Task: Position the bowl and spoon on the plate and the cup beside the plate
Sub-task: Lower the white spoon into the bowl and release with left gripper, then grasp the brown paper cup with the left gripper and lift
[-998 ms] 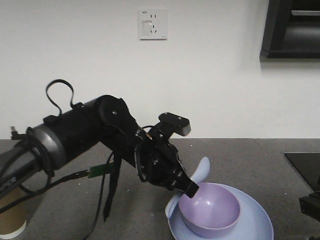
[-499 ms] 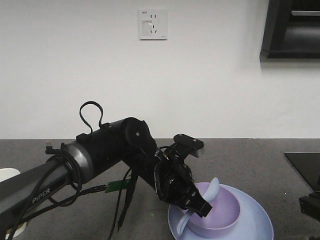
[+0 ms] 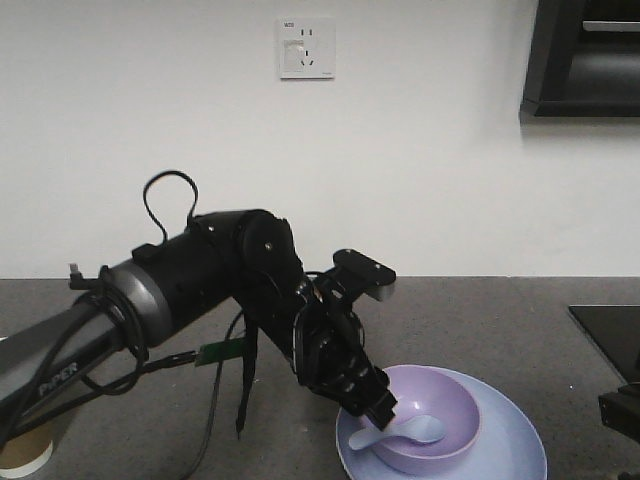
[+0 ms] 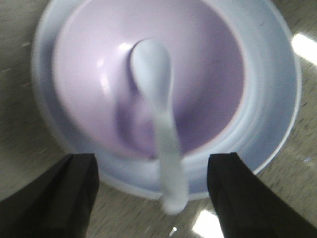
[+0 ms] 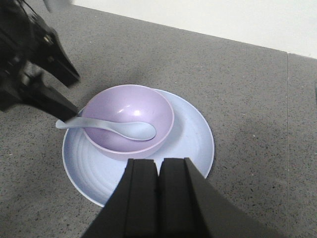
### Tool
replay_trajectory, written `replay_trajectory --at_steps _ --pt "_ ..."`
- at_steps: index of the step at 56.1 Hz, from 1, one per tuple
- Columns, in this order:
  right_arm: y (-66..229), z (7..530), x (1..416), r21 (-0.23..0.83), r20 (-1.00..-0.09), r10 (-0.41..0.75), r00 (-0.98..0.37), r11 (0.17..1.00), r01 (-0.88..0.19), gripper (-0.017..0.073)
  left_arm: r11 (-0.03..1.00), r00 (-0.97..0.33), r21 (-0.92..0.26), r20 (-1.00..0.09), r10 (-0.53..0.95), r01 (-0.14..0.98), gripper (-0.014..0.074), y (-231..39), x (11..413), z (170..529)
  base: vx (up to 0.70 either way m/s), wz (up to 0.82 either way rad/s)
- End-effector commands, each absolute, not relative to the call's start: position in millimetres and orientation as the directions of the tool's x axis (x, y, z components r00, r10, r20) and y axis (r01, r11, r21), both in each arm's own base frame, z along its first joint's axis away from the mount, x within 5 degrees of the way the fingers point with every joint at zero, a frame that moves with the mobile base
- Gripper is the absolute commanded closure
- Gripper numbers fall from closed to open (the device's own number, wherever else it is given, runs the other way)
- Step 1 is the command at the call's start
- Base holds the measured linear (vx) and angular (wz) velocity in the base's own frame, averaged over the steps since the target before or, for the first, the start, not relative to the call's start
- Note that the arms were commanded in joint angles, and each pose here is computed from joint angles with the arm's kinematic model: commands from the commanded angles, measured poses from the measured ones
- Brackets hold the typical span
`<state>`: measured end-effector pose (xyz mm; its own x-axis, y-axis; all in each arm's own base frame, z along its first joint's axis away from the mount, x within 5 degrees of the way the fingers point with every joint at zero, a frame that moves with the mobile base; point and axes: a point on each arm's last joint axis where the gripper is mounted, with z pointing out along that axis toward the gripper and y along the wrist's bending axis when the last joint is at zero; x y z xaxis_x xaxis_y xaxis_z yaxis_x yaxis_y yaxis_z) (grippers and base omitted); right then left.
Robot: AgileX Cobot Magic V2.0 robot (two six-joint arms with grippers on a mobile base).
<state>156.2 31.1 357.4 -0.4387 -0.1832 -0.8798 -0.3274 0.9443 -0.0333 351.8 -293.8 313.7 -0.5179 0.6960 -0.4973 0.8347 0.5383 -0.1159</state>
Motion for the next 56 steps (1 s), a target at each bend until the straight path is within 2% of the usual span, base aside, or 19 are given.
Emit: replay_trajectory --at_steps 1,7,13,19,24,31,38,48,56 --pt "29.0 373.8 157.4 -0.046 -0.925 -0.153 -0.349 0.954 -0.296 0.0568 0.61 -0.491 0.021 -0.573 0.657 0.792 0.0004 -267.5 336.0 381.9 0.0 0.0" --pt "28.9 373.7 157.4 -0.048 -0.924 -0.155 -0.349 0.954 -0.296 0.0568 0.714 -0.516 0.169 -0.582 0.628 0.679 0.0004 -241.9 332.7 408.3 0.0 0.0" --pt "28.9 373.7 157.4 -0.048 -0.924 -0.155 -0.349 0.954 -0.296 0.0568 0.77 -0.505 0.287 -0.617 0.604 0.57 0.0004 -217.3 325.5 436.5 0.0 0.0" --pt "28.9 373.7 157.4 -0.049 -0.924 -0.156 -0.349 0.954 -0.296 0.0568 0.806 -0.51 0.323 -0.643 0.571 0.496 0.0004 -190.1 320.4 455.0 0.0 0.0" --pt "28.9 373.6 157.6 -0.049 -0.924 -0.156 -0.349 0.954 -0.296 0.0568 0.834 -0.552 0.326 -0.634 0.542 0.444 0.0004 -160.3 319.1 457.0 0.0 0.0" --pt "28.9 373.6 157.6 -0.049 -0.924 -0.156 -0.349 0.954 -0.296 0.0568 0.866 -0.625 0.345 -0.598 0.501 0.363 0.0004 -116.5 319.4 450.8 0.0 0.0" --pt "29.0 373.7 157.7 -0.048 -0.924 -0.155 -0.349 0.954 -0.296 0.0568 0.883 -0.695 0.349 -0.55 0.464 0.314 0.0004 -85.0 323.5 436.0 0.0 0.0" --pt "29.0 373.7 157.7 -0.045 -0.925 -0.152 -0.349 0.954 -0.296 0.0568 0.895 -0.773 0.347 -0.472 0.425 0.28 0.0004 -59.3 332.6 404.0 0.0 0.0" --pt "29.1 373.1 158.7 -0.044 -0.924 -0.151 -0.352 0.954 -0.296 0.0568 0.903 -0.808 0.32 -0.425 0.408 0.288 0.0004 -50.0 335.9 377.6 0.0 0.0"
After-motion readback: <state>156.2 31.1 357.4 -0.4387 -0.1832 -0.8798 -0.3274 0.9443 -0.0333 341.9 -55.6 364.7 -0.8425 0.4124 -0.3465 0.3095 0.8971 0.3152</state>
